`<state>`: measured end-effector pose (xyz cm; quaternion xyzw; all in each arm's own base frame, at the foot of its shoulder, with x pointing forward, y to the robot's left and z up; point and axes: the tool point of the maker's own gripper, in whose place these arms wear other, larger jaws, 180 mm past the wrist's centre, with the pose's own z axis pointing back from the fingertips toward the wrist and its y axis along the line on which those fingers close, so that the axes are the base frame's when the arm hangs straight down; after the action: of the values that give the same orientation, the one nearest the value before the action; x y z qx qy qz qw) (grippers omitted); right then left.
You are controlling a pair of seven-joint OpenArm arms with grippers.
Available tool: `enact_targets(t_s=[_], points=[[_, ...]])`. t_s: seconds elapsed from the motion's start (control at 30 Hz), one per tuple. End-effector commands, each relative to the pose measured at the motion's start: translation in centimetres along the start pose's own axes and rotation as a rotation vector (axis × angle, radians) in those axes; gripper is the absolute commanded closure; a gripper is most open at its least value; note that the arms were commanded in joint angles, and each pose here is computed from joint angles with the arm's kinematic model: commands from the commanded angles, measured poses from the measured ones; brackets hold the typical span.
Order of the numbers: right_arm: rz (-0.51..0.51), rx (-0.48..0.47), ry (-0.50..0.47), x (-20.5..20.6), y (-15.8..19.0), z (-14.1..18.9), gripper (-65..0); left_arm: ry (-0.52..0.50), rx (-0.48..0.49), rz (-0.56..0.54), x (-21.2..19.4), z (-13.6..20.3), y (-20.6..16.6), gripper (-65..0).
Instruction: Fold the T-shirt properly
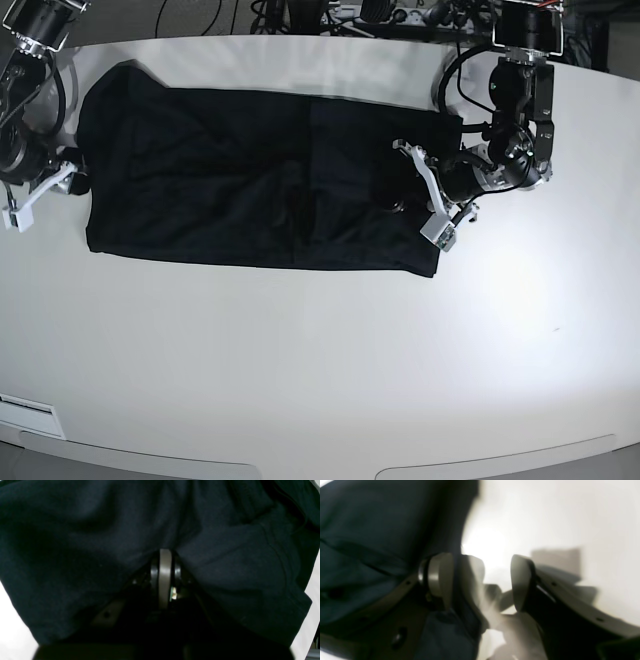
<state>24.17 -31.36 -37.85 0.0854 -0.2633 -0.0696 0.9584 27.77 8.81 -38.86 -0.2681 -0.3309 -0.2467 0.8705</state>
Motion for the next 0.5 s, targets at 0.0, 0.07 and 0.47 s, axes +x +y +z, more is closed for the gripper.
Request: enact_targets(t_s=[0.0, 0.07, 0.47], points=[[-0.006, 0.037, -0.025, 0.4, -0.1, 0.4, -38.4, 0.155, 0.085, -0.015, -3.0, 0.7, 1.9, 0.0], [-0.064, 0.149, -0.014, -1.0, 0.9, -0.2, -38.4, 0.146, 0.076, -0.007, -2.9, 0.6, 1.7, 0.0], [0.028, 0.637, 0.122, -6.2, 13.4, -3.1, -38.3, 0.124, 0.052, 0.01, -2.4, 0.5, 1.3, 0.0]])
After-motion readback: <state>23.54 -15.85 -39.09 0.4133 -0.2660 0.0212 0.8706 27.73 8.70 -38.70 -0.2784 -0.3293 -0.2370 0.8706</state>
